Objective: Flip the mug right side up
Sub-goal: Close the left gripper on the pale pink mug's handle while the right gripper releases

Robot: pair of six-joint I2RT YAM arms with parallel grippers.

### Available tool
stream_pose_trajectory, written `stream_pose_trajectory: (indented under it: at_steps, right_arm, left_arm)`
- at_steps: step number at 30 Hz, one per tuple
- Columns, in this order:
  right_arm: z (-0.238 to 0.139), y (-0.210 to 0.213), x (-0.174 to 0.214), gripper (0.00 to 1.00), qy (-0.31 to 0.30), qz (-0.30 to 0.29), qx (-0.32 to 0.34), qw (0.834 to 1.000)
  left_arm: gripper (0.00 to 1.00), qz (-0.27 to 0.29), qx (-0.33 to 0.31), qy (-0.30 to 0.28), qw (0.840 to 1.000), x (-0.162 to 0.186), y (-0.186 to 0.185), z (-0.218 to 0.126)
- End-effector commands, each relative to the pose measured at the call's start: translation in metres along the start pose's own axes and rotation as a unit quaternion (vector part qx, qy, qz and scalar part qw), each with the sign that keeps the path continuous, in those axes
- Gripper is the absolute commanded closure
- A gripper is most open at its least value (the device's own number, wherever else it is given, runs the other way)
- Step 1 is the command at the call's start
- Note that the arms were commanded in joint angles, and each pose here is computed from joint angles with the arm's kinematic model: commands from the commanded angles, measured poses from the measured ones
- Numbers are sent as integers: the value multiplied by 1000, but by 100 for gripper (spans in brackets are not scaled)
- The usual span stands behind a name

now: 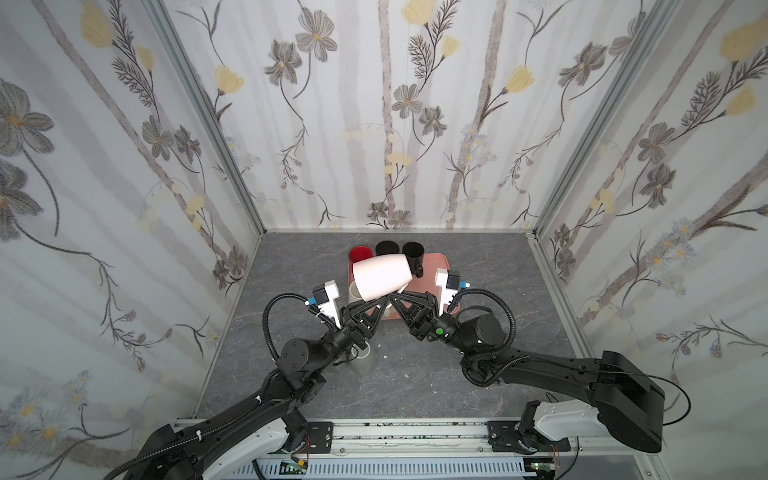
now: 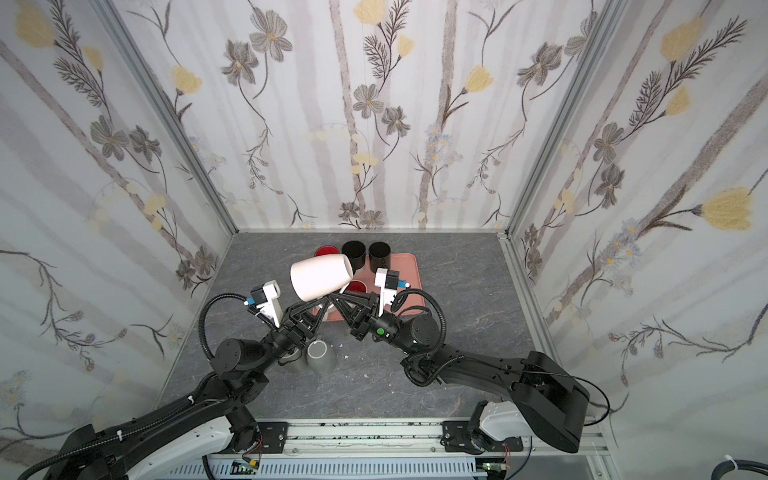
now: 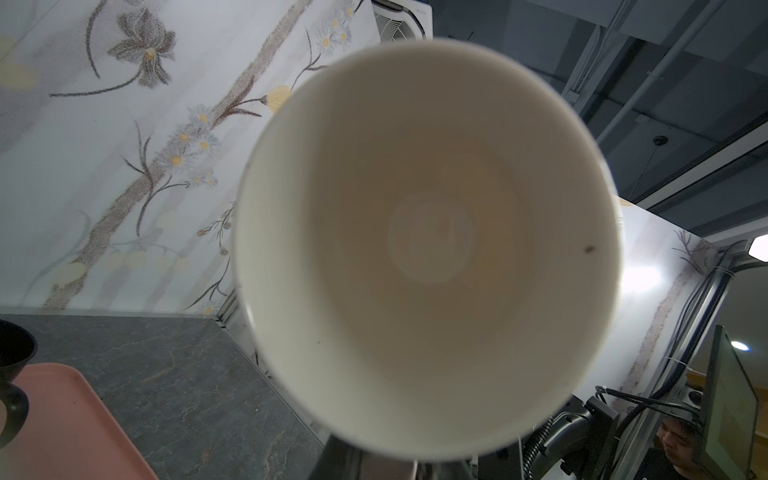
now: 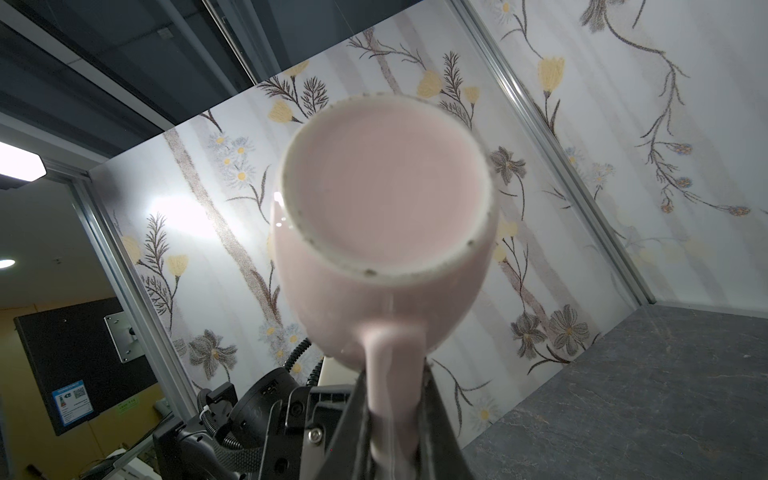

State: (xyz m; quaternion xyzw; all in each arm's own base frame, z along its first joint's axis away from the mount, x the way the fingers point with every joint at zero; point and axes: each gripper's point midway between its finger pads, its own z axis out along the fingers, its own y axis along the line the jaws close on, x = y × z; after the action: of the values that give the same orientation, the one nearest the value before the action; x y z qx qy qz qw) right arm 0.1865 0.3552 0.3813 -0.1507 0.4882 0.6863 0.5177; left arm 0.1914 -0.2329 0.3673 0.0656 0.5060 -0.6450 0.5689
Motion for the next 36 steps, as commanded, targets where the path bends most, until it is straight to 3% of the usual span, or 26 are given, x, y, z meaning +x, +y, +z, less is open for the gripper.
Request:
stream_pose_trajectory:
  at_steps: [1, 4, 10, 12, 17, 19, 24, 27, 32, 36]
  right_arm:
    - [2, 16, -20, 100, -42, -6, -30, 999]
    - [2, 16, -20, 100, -43, -4, -30, 999]
    - [-4, 7, -19, 99, -44, -11, -3, 999]
    - [-9, 2, -19, 89, -44, -15, 13, 999]
    - [-26, -9, -18, 52, -45, -24, 55, 997]
    - [-35, -13, -18, 44, -44, -31, 73, 996]
    - [-61, -27, -24, 41, -46, -56, 139, 988]
    - [-80, -45, -26, 41, -36, -72, 210, 974]
    - [-121, -72, -31, 41, -29, -95, 323, 941]
    - [-149, -86, -33, 40, -18, -104, 388, 916]
  left_arm:
    - [88, 1, 9, -9, 1000, -6, -7, 2]
    - [100, 3, 1, -9, 1000, -7, -6, 3]
    - [100, 8, -21, -1, 1000, -5, -1, 6]
    - [100, 10, -29, 3, 1000, -4, 1, 6]
    - [100, 16, -75, 29, 997, 2, 15, 11]
    - [100, 19, -91, 42, 995, 3, 18, 14]
    - [100, 28, -141, 80, 986, 9, 31, 21]
    - [100, 34, -194, 122, 973, 17, 45, 29]
    - [100, 42, -298, 216, 929, 47, 83, 34]
    - [100, 48, -347, 272, 896, 69, 106, 35]
